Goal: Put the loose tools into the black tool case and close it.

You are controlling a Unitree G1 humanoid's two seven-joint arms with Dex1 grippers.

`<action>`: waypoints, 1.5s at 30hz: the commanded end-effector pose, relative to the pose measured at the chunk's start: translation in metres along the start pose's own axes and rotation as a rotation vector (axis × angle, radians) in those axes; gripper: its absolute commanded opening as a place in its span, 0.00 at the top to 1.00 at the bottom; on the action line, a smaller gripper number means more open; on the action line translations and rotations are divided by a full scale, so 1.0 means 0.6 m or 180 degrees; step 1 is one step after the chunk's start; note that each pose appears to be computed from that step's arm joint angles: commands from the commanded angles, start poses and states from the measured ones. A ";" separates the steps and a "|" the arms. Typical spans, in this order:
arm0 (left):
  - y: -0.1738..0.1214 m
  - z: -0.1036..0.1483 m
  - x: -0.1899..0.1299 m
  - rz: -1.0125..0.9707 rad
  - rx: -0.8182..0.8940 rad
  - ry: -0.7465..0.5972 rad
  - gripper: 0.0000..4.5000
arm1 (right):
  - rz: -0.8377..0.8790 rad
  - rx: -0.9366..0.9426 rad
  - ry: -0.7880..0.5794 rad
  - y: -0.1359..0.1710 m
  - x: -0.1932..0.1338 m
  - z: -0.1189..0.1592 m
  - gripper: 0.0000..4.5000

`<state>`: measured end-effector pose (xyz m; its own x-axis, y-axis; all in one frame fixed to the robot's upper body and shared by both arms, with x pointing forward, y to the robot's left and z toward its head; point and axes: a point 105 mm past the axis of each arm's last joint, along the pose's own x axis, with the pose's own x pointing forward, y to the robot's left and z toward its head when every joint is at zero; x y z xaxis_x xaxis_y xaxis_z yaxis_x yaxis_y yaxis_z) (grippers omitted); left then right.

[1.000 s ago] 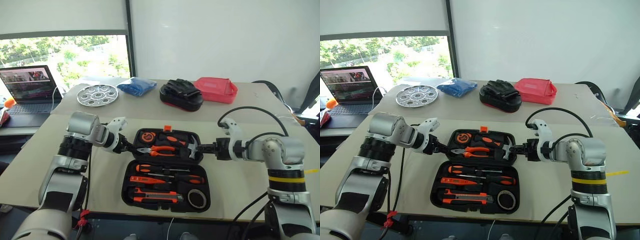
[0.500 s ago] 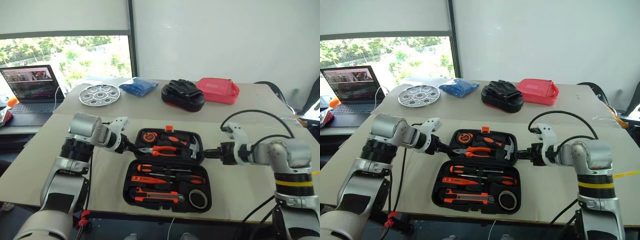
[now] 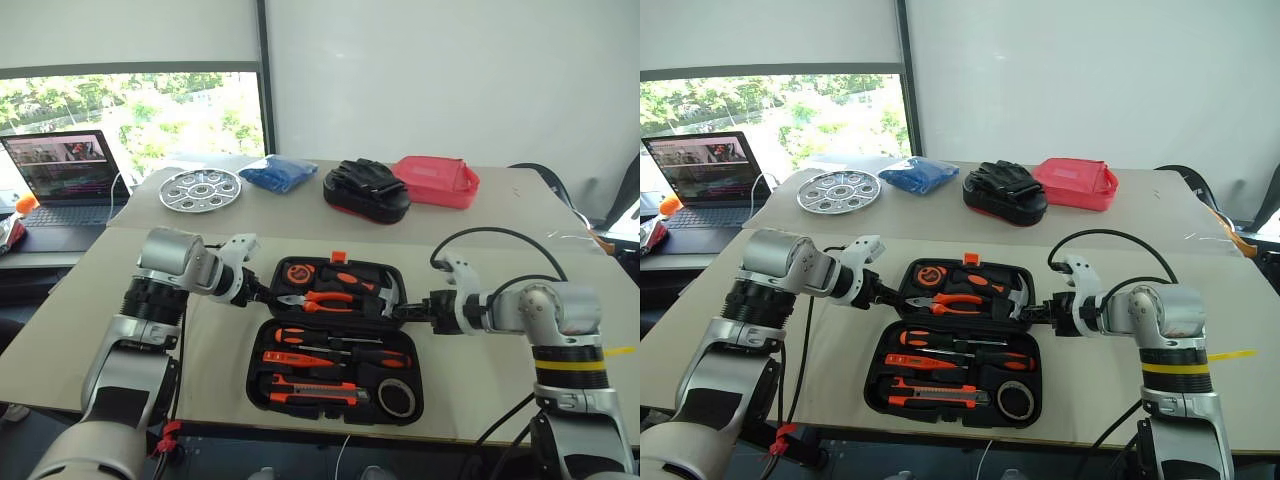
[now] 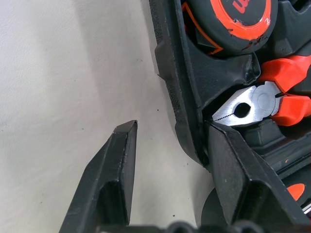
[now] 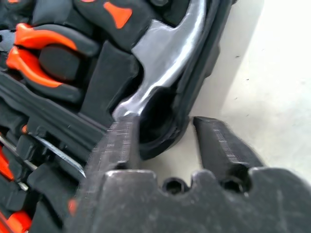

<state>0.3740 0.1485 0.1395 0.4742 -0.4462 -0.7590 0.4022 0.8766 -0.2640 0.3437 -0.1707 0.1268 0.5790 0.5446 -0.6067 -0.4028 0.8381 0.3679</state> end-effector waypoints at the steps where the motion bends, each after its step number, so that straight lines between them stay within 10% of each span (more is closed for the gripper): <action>1: -0.016 0.009 0.001 -0.0113 0.0098 -0.0102 0.49 | -0.0001 -0.0030 -0.0076 0.000 -0.004 0.013 0.90; 7: -0.015 0.010 0.004 -0.0112 0.0089 -0.0131 0.49 | -0.0021 -0.0037 -0.0057 -0.004 -0.004 0.009 1.00; 15: -0.016 0.018 0.001 -0.0176 0.0006 -0.0219 0.99 | 0.0022 -0.0108 -0.0027 0.004 -0.003 0.008 1.00; 45: -0.048 0.038 -0.049 -0.0856 0.0621 -0.1834 0.99 | -0.0176 -0.1031 -0.1442 0.035 -0.057 0.067 1.00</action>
<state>0.3689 0.1525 0.1428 0.6686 -0.6220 -0.4076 0.5466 0.7827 -0.2978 0.3407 -0.1700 0.1471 0.7623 0.5270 -0.3757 -0.5067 0.8471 0.1602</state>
